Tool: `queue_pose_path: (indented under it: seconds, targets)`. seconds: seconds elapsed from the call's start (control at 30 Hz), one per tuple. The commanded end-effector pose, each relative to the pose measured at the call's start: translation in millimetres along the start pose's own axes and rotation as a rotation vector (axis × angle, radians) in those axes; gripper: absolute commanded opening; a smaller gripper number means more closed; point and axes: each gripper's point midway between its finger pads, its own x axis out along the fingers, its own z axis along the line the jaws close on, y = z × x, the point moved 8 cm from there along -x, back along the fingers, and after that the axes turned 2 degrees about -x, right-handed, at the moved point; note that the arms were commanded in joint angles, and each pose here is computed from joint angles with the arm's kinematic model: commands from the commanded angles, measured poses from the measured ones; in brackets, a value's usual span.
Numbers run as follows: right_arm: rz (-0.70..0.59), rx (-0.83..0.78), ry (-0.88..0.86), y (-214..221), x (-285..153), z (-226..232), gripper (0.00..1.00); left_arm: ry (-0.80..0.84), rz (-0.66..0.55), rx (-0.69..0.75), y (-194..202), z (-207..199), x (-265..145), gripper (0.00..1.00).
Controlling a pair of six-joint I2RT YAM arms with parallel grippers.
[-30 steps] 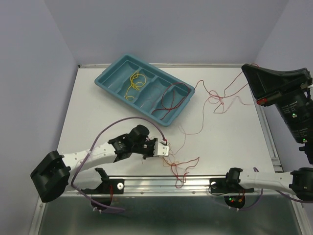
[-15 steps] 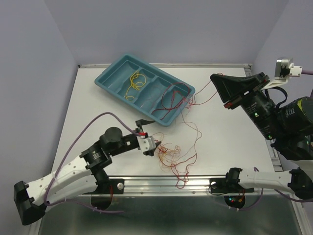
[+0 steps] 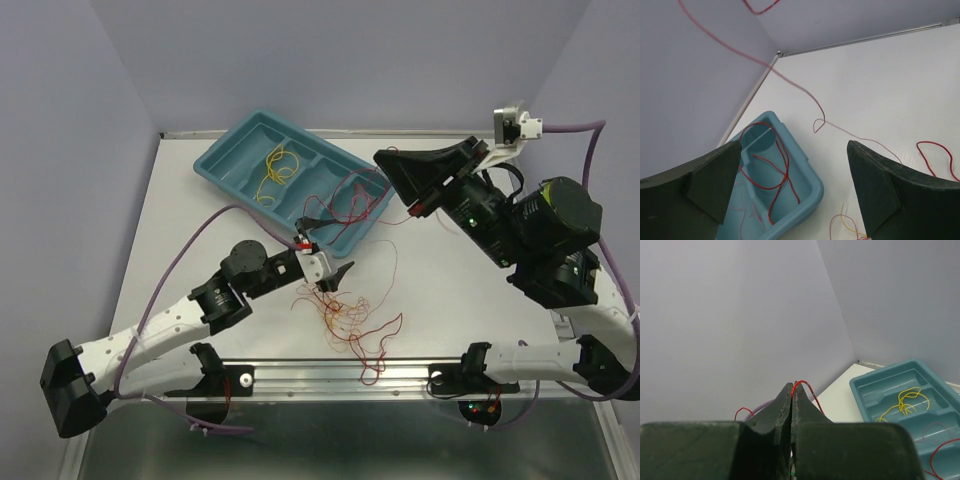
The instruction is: Untangle the cables
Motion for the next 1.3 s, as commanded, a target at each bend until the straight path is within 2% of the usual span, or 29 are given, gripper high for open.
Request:
queue_pose_path:
  seconds: [0.0,0.17,0.2,0.23,0.27,0.33,0.37,0.53,0.67,0.77,0.8,0.83,0.87,0.97,1.0,1.1,1.17,1.27]
  targets:
    - [-0.106,0.036,-0.070,-30.8,-3.1,11.2,0.01,-0.082,-0.150,0.000,-33.5,20.1,20.5,0.99]
    - [-0.106,0.041,-0.089,-28.0,-3.4,12.5,0.01,-0.120,-0.133,-0.045,-22.5,24.7,49.7,0.98]
    - [-0.103,0.042,-0.094,-26.3,-3.2,12.7,0.00,-0.113,-0.142,-0.047,-26.1,25.8,53.9,0.89]
    - [-0.105,0.044,-0.099,-26.6,-4.4,12.9,0.01,-0.107,-0.136,-0.050,-24.6,25.4,57.2,0.75]
    - [-0.110,0.047,-0.102,-28.5,-7.4,12.5,0.01,-0.122,-0.126,-0.056,-22.6,26.7,59.2,0.49]
    - [-0.113,0.046,-0.096,-28.3,-10.6,10.7,0.01,-0.145,-0.110,-0.070,-16.1,27.4,62.7,0.35]
    - [-0.124,0.047,-0.094,-31.9,-14.7,9.5,0.01,-0.160,-0.099,-0.067,-12.2,28.0,62.0,0.24]
    - [-0.170,0.046,-0.084,-46.6,-31.7,4.5,0.01,-0.114,-0.029,-0.063,14.8,15.5,56.8,0.00]
    - [-0.230,0.070,-0.089,-67.0,-57.9,-0.5,0.01,0.076,0.065,-0.042,46.0,-13.2,52.1,0.00]
    - [-0.288,0.094,-0.097,-86.0,-83.0,-5.1,0.01,0.224,0.178,-0.014,69.6,-35.7,53.3,0.00]
    - [-0.301,0.099,-0.099,-89.8,-90.3,-6.9,0.01,0.290,0.280,-0.018,88.7,-48.5,52.1,0.00]
    - [-0.329,0.109,-0.098,-97.9,-101.8,-9.7,0.01,0.319,0.310,0.022,91.9,-53.6,55.6,0.00]
    - [-0.339,0.113,-0.094,-100.1,-107.7,-11.9,0.01,0.360,0.402,0.039,108.7,-69.8,55.4,0.00]
    - [-0.369,0.124,-0.097,-108.4,-120.8,-14.9,0.01,0.328,0.546,0.150,131.4,-88.2,55.9,0.00]
    - [-0.369,0.124,-0.097,-108.9,-121.6,-15.1,0.00,0.369,0.594,0.188,142.5,-107.3,56.2,0.00]
    - [-0.382,0.127,-0.101,-112.2,-127.0,-16.1,0.01,0.340,0.706,0.263,162.9,-120.4,56.0,0.00]
    - [-0.384,0.129,-0.105,-112.8,-128.7,-16.1,0.01,0.340,0.744,0.281,171.7,-124.6,55.8,0.00]
    - [-0.380,0.130,-0.097,-111.3,-127.0,-16.6,0.01,0.338,0.738,0.264,170.2,-125.7,57.3,0.00]
